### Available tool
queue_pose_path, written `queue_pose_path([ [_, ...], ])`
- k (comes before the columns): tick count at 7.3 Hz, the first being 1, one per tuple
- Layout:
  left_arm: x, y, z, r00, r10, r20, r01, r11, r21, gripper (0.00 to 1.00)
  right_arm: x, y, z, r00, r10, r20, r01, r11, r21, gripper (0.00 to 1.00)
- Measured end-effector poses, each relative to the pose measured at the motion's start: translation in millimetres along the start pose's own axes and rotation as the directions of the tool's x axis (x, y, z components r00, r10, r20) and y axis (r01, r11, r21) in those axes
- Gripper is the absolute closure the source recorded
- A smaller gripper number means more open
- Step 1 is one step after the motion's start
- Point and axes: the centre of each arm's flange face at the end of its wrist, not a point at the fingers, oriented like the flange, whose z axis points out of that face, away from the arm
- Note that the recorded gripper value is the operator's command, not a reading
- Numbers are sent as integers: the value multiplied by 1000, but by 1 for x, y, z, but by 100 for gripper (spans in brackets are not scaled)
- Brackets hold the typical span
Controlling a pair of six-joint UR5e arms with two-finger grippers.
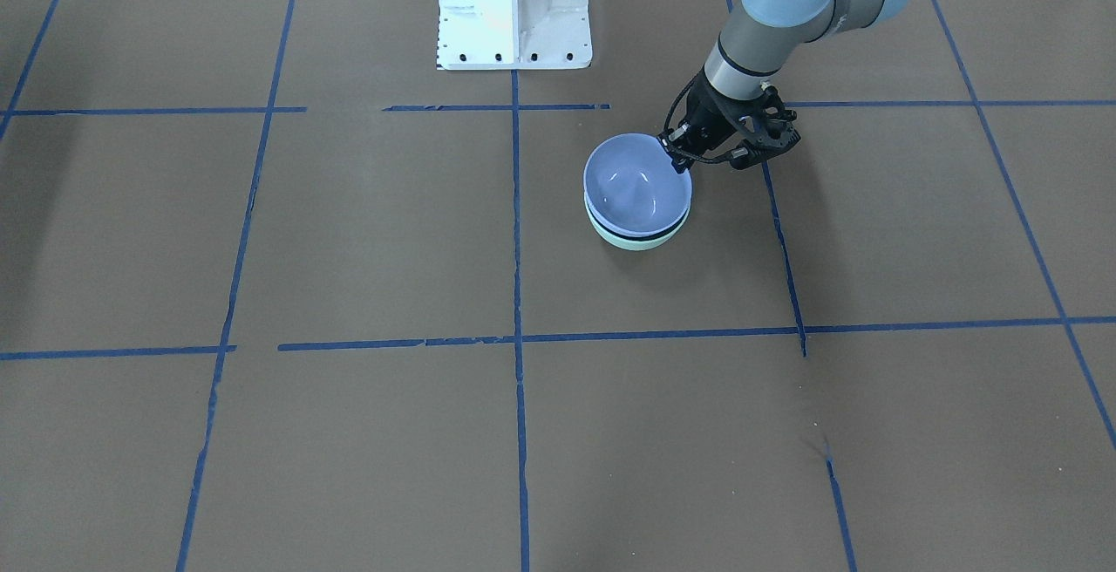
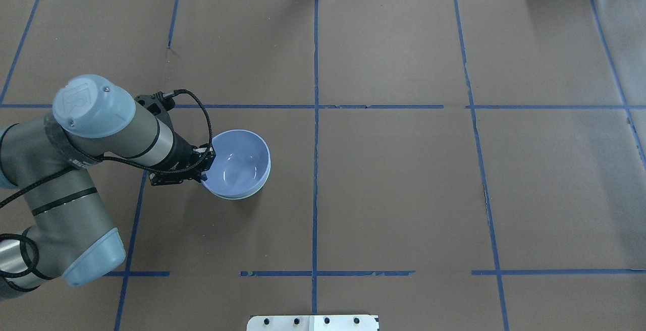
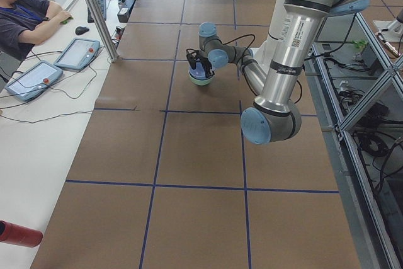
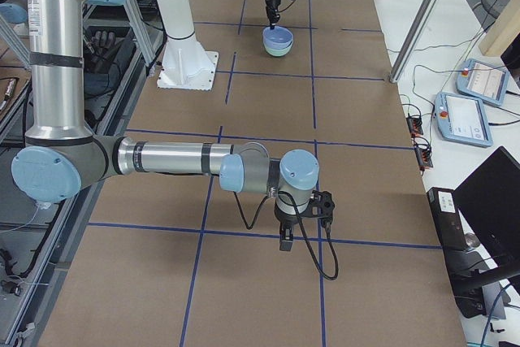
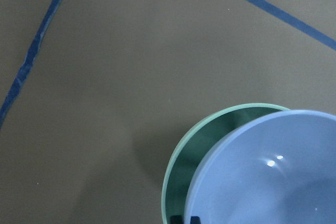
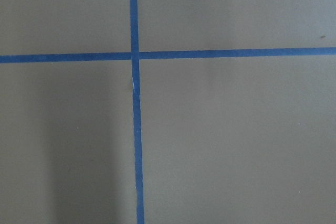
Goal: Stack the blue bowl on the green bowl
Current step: 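Lower the blue bowl into the green bowl and open the left gripper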
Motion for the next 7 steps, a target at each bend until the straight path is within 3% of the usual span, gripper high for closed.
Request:
queue_pose_path([
  [1,-1,1,3,1000,1,5,-1,1000,-2,100,0,0,0,1000,0,0,0,1000,0,0],
  [2,-2,1,4,1000,2,7,-2,1000,-2,69,0,0,0,1000,0,0,0,1000,0,0],
  [3,-2,1,4,1000,3,7,-3,1000,-2,1,0,0,0,1000,1,0,-1,1000,0,0],
  [5,-4,-1,2,1000,-4,8,4,1000,1,0,0,0,0,1000,0,0,0,1000,0,0],
  [7,-2,-2,-21,999,14,-31,-14,1000,7,0,0,0,0,1000,0,0,0,1000,0,0],
])
